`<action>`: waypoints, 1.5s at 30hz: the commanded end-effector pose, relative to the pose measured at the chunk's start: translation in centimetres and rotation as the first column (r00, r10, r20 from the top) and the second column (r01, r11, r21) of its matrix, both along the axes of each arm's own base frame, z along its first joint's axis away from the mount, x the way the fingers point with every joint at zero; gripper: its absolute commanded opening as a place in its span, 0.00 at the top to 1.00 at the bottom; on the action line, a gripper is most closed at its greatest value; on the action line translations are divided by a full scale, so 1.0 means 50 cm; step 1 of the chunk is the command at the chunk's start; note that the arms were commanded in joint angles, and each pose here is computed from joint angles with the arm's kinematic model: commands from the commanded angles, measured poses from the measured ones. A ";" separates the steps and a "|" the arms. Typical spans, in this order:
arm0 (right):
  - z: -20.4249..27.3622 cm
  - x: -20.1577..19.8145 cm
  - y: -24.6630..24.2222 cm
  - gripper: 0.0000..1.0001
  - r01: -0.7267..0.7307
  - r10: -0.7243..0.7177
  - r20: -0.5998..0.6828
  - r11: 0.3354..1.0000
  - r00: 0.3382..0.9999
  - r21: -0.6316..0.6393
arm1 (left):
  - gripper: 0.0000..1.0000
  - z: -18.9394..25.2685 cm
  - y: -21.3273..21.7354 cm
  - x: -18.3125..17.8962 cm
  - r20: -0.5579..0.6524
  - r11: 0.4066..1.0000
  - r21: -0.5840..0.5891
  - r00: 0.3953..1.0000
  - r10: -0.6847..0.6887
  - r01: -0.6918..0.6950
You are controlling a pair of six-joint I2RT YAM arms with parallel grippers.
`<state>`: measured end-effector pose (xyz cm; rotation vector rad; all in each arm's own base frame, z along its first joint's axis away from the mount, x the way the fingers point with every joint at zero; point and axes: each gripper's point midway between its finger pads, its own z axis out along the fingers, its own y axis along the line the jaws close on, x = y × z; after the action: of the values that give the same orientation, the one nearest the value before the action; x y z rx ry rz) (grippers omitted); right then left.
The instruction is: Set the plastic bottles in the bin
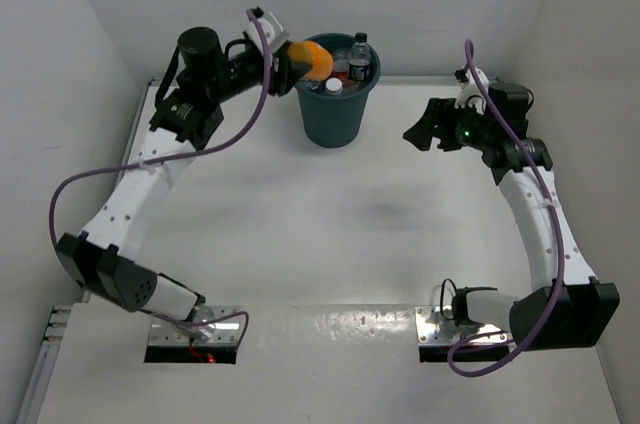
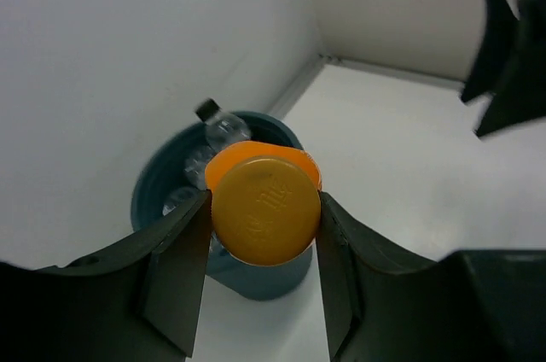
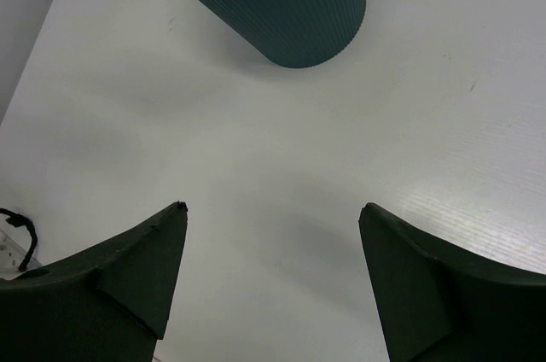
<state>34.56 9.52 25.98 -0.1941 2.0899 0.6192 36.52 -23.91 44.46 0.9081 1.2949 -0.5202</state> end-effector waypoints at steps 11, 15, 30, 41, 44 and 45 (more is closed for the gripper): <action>-0.019 0.019 0.006 0.21 -0.031 0.031 0.005 0.999 1.000 0.020 | 1.00 -0.009 -0.007 0.307 -0.030 0.957 -0.232 0.984 0.173 -0.175; -0.037 0.016 0.009 0.21 -0.035 0.036 -0.014 0.999 0.999 0.028 | 1.00 -0.037 -0.018 0.332 -0.039 0.958 -0.262 0.993 0.112 -0.118; -0.050 0.015 -0.006 0.21 -0.011 0.013 -0.037 0.998 0.999 0.058 | 0.98 -0.187 -0.063 0.372 -0.181 0.977 -0.213 0.983 -0.013 -0.027; -0.014 0.013 -0.010 0.15 -0.021 0.022 -0.007 0.999 1.000 0.038 | 0.00 -0.189 0.017 0.402 -0.299 0.958 -0.088 0.924 0.237 -0.274; -0.002 0.001 -0.023 0.13 -0.014 0.015 -0.015 1.000 1.000 0.026 | 0.00 -0.108 0.078 0.378 -0.257 0.927 -0.111 0.911 0.322 -0.359; -0.001 -0.002 -0.037 0.13 0.006 -0.006 -0.022 1.000 1.000 0.025 | 0.00 -0.051 0.092 0.344 -0.204 0.924 -0.124 0.920 0.334 -0.363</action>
<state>34.51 8.58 23.36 -0.1470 2.1566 0.6768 56.51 -23.40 32.48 0.5534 1.6486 -0.5525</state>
